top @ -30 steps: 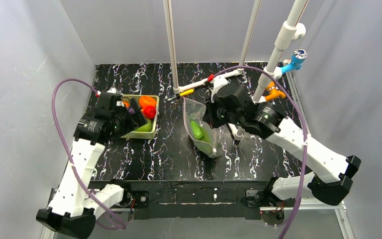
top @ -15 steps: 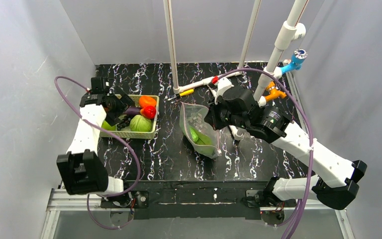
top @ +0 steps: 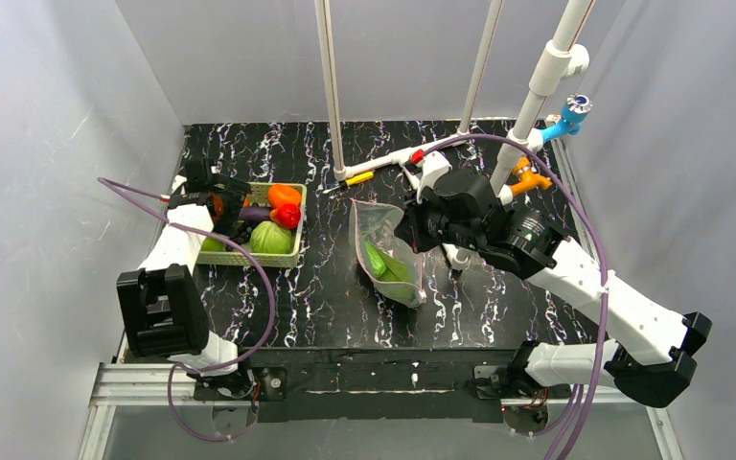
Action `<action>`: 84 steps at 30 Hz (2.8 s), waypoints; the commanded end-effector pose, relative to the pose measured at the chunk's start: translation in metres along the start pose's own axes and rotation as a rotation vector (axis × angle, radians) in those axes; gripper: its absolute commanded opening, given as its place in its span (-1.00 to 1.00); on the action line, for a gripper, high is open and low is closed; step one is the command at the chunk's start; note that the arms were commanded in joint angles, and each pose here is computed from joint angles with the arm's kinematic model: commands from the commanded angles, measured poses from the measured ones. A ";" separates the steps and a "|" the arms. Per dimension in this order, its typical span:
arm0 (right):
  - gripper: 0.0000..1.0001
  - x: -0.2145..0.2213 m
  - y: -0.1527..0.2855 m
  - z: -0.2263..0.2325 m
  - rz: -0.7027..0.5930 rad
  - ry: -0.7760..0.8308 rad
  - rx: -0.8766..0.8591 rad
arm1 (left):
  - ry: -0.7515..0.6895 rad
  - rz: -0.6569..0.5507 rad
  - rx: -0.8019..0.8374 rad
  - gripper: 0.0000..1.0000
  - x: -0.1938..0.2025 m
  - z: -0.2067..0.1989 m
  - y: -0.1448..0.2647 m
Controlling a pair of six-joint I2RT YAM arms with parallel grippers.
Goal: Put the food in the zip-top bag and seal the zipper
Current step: Pick up the fake vegetable from the bin, then place the fake vegetable in the zipper food storage bag.
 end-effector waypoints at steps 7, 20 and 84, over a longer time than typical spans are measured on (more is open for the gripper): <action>-0.97 -0.020 0.011 0.000 -0.102 -0.016 -0.008 | 0.161 -0.029 -0.057 0.58 -0.002 0.010 -0.031; -0.97 -0.027 0.021 0.001 -0.132 -0.034 -0.022 | 0.121 -0.069 -0.036 -0.29 -0.015 0.013 -0.037; -0.97 -0.037 0.013 0.012 -0.140 -0.105 -0.071 | -0.710 0.520 1.030 -1.00 0.207 -0.028 0.350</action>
Point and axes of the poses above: each gripper's point midway between its finger pads, its own y axis back along the fingers, its own z axis along the line the jaws close on, x = y × z, the point moved 3 cm from there along y, back along the fingers, and after that the axes turned 15 degrees about y, right-handed, at the moved point
